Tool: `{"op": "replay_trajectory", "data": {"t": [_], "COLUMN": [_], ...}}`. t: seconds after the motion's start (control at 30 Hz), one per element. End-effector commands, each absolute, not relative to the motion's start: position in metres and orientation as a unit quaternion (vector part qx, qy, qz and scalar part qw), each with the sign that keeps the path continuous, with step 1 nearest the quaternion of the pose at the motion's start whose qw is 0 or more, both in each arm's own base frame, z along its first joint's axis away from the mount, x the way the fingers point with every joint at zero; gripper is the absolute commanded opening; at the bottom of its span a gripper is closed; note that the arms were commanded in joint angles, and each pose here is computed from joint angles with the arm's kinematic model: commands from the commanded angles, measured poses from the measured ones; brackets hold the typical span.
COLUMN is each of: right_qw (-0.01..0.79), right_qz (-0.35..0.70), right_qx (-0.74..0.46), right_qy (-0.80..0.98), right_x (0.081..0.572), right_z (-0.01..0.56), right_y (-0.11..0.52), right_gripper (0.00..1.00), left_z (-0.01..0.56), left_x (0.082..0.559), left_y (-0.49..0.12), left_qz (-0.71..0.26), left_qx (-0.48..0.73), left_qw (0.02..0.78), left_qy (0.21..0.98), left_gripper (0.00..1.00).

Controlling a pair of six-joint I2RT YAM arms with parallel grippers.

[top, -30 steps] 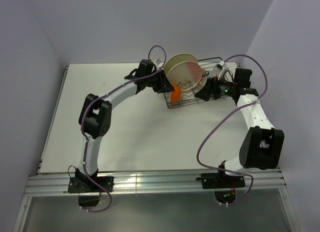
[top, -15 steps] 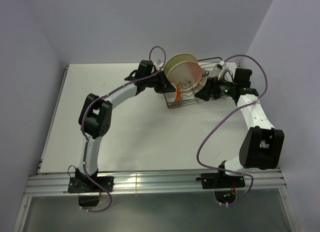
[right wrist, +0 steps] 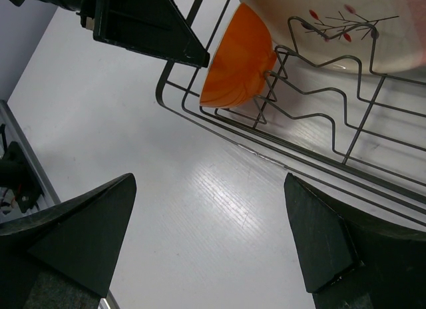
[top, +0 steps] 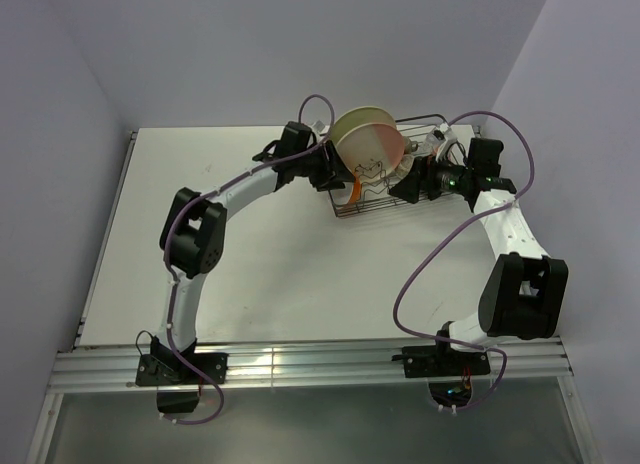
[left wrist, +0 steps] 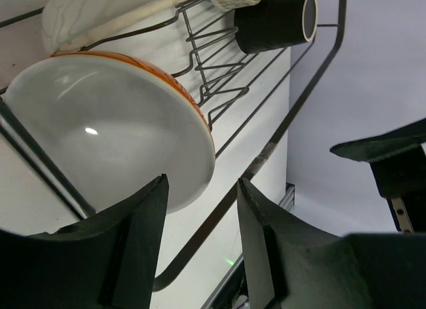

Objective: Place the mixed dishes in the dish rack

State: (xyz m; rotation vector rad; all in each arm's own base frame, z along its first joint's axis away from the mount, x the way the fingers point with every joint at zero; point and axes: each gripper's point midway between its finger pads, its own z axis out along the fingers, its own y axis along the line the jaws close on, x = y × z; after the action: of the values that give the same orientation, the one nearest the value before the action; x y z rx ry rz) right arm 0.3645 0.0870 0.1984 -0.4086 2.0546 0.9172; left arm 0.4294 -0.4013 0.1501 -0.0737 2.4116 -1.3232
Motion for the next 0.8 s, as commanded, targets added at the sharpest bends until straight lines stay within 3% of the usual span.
{"op": "replay_trajectory", "data": {"t": [0.0, 0.23, 0.47, 0.77], "right_qw": [0.442, 0.443, 0.445, 0.448], "right_qz": [0.363, 0.363, 0.367, 0.367], "right_qx": [-0.180, -0.178, -0.177, -0.177], "right_qy": [0.800, 0.800, 0.798, 0.796], "right_x": [0.365, 0.363, 0.362, 0.361], "right_z": [0.217, 0.219, 0.222, 0.225], "right_y": [0.091, 0.090, 0.091, 0.091], "right_gripper": [1.00, 1.00, 1.00, 1.00], "left_z": [0.161, 0.147, 0.144, 0.168], "left_x": [0.433, 0.432, 0.438, 0.437], "left_y": [-0.417, -0.429, -0.422, -0.427], "left_qz": [-0.445, -0.412, -0.375, -0.409], "left_qx": [-0.023, -0.042, -0.062, -0.052], "left_qw": [0.225, 0.249, 0.285, 0.313], "left_qy": [0.866, 0.875, 0.880, 0.856], "left_gripper": [0.52, 0.44, 0.22, 0.05]}}
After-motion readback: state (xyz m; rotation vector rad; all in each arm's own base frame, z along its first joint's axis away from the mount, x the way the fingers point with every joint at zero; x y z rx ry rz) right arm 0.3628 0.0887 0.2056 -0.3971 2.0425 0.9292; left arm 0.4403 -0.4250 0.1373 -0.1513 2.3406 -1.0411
